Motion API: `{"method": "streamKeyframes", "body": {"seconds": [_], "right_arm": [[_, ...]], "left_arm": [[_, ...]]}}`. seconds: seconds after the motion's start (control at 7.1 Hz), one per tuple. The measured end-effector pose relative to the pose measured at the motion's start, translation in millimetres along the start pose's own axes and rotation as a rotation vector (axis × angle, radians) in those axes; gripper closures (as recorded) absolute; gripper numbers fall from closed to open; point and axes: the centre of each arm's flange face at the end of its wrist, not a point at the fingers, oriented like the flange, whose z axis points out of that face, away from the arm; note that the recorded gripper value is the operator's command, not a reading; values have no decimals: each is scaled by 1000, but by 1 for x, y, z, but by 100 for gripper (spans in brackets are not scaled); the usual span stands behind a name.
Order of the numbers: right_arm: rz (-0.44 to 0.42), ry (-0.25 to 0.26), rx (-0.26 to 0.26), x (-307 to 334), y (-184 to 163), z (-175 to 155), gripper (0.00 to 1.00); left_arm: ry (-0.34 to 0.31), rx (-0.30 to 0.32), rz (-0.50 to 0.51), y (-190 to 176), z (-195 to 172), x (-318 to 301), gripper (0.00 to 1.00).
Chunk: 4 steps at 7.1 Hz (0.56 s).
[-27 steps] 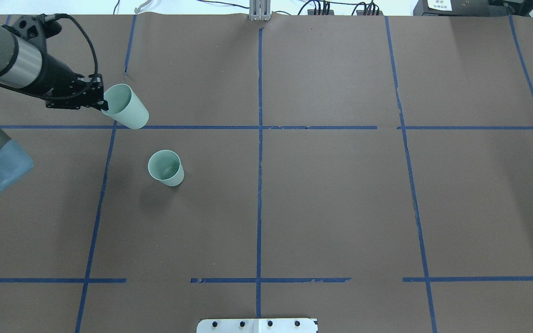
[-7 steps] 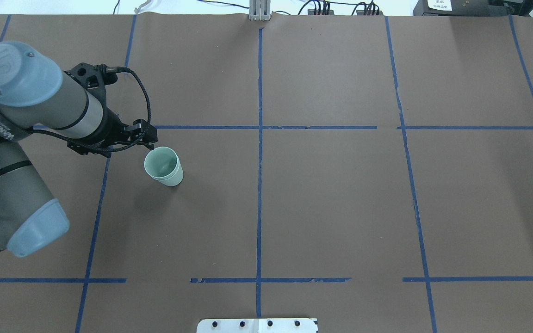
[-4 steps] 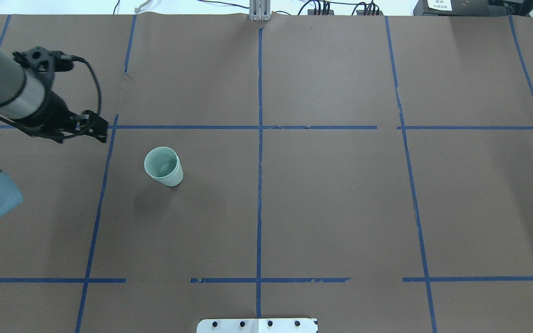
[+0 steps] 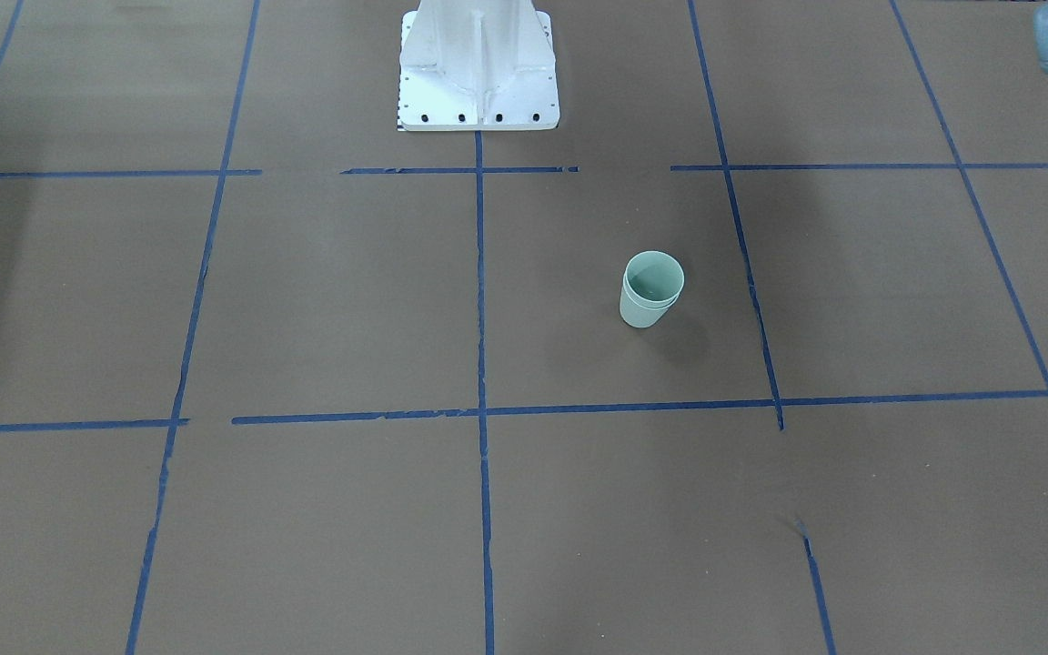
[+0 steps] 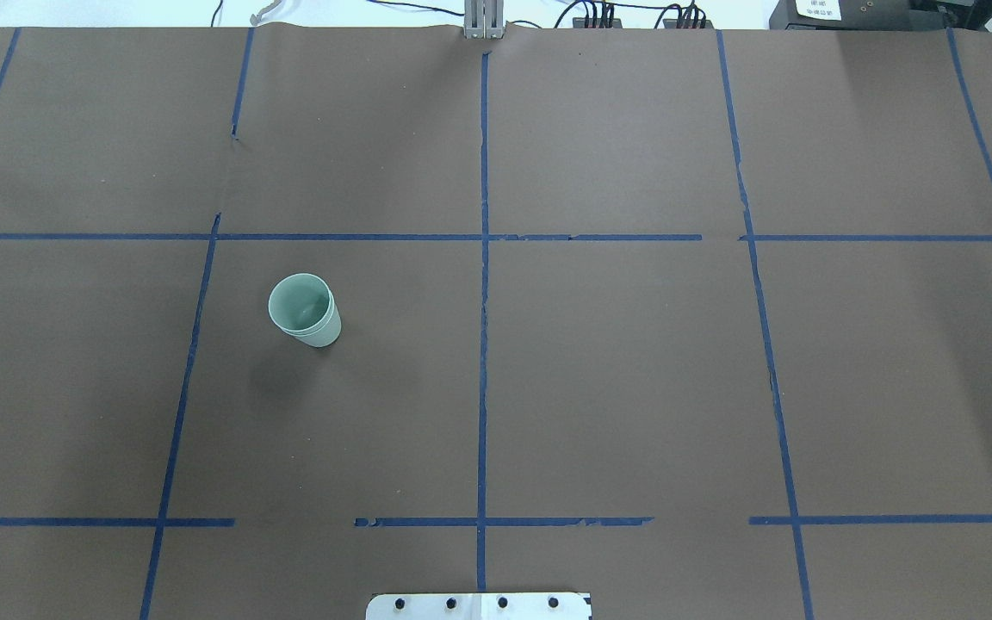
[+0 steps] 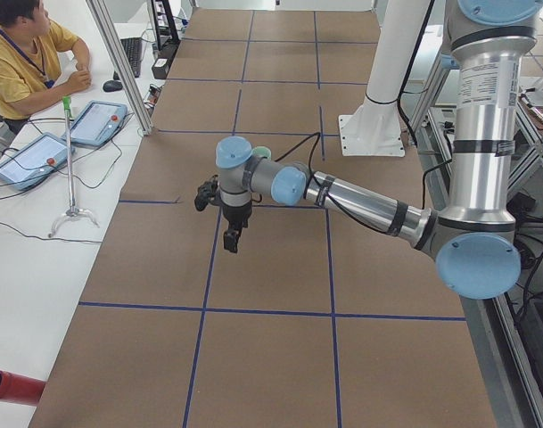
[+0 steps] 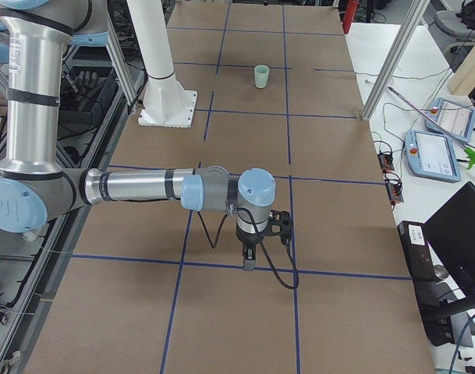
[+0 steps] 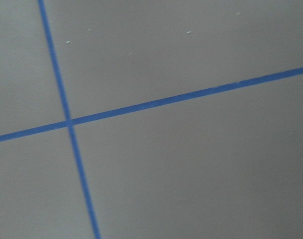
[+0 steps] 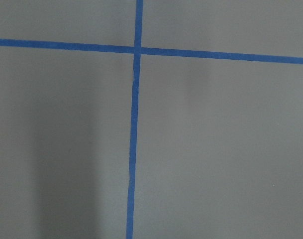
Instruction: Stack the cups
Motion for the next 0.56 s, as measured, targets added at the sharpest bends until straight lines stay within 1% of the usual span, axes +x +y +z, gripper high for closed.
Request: {"method": "streamKeyframes", "body": {"seconds": [0.14, 0.28, 0.56], "right_arm": [[0, 0, 0, 0, 0, 0, 0], [0, 0, 0, 0, 0, 0, 0], [0, 0, -1, 0, 0, 0, 0]], "left_arm": [[2, -10, -2, 23, 3, -39, 0], [13, -18, 6, 40, 7, -63, 0], [55, -30, -6, 53, 12, -77, 0]]}}
